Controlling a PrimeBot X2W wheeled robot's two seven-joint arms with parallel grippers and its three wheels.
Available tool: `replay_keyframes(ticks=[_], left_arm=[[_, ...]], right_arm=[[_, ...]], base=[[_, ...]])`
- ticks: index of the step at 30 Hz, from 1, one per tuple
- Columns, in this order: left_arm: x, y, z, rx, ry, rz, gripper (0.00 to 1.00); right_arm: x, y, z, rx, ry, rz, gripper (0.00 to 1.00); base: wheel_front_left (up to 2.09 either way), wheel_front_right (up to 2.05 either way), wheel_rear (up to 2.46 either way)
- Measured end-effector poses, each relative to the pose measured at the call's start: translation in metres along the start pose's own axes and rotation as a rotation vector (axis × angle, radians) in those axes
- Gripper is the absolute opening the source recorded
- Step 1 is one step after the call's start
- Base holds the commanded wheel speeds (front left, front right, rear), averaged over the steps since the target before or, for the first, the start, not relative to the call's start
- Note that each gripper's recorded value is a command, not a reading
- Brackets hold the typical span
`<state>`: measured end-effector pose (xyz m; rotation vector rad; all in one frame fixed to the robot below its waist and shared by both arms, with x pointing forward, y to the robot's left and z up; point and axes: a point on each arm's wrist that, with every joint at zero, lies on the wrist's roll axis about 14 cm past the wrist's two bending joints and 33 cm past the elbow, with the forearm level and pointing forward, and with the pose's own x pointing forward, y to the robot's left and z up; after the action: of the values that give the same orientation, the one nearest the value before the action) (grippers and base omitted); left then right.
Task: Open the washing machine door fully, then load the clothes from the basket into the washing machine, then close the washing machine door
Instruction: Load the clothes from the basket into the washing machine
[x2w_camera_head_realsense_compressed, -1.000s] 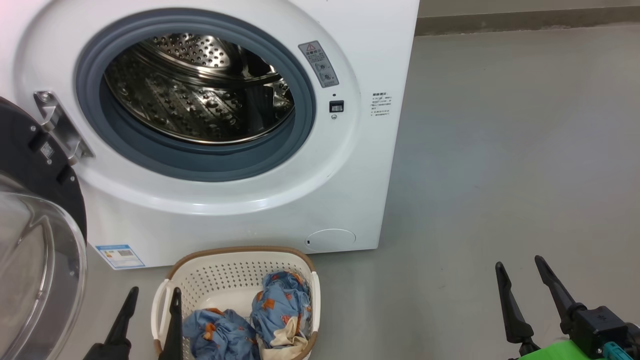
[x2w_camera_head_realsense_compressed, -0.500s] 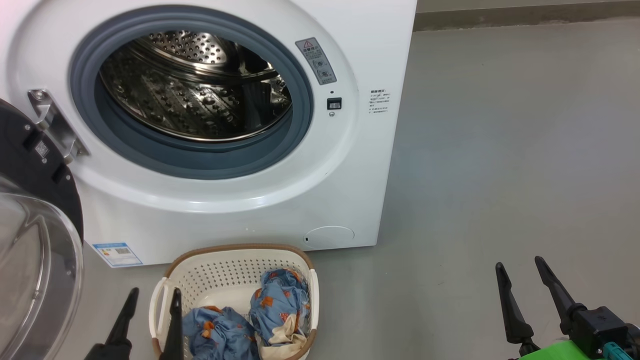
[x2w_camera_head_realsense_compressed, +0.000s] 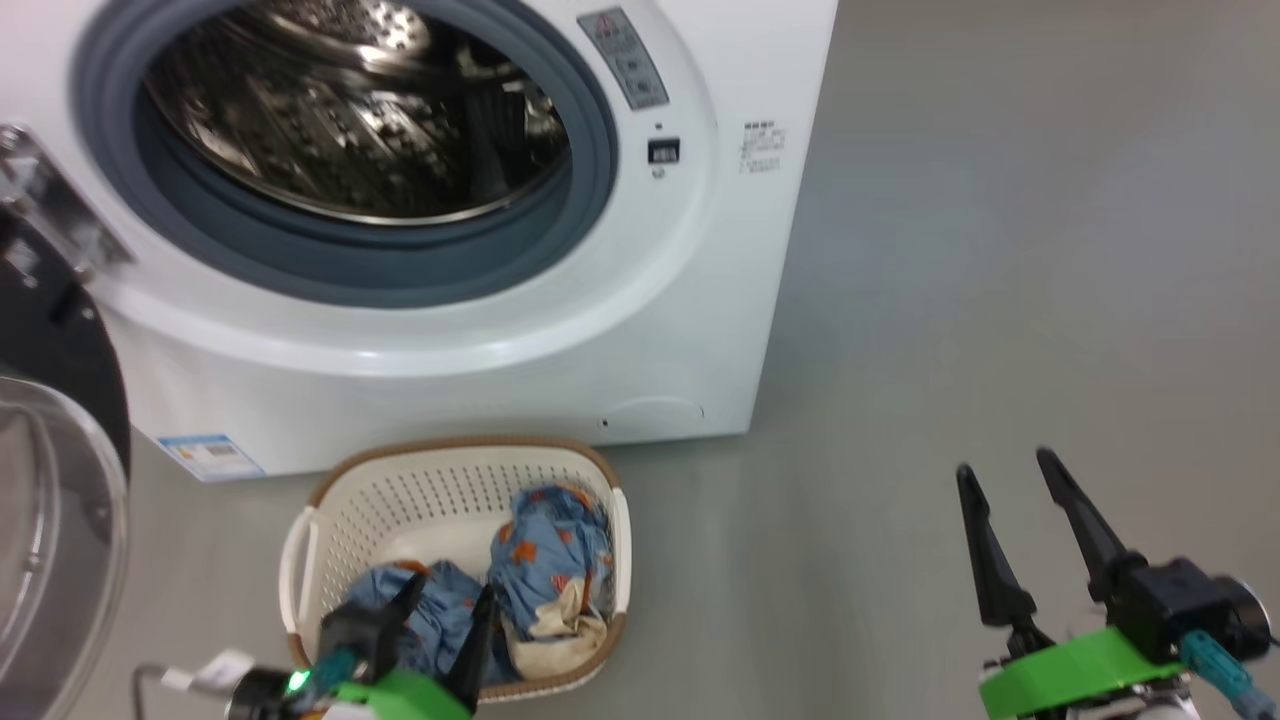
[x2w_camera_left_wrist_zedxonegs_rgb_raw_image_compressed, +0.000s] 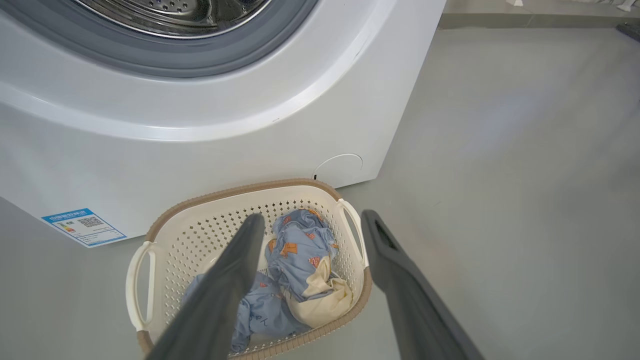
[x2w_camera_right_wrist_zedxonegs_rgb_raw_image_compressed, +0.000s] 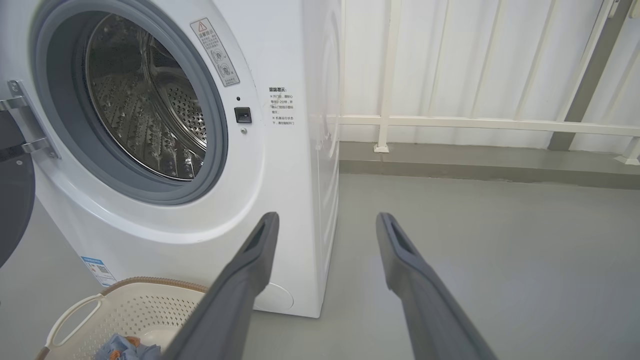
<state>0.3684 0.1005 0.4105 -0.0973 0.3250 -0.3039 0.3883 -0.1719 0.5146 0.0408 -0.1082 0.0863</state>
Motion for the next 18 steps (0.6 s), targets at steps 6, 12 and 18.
replay_keyframes(ticks=[6,12,18], left_arm=[[0.040,-0.012,-0.038,0.035,0.183,-0.082,1.00],[0.073,-0.022,-0.087,0.100,0.389,-0.169,1.00],[0.098,-0.017,-0.120,0.099,0.511,-0.197,1.00]], right_arm=[[0.027,0.010,-0.007,0.015,-0.002,0.035,1.00],[0.057,0.019,-0.022,0.024,0.011,0.075,1.00],[0.078,0.012,-0.030,0.057,0.002,0.063,1.00]], base=[[0.00,0.00,0.00],[0.00,0.00,0.00],[0.00,0.00,0.00]])
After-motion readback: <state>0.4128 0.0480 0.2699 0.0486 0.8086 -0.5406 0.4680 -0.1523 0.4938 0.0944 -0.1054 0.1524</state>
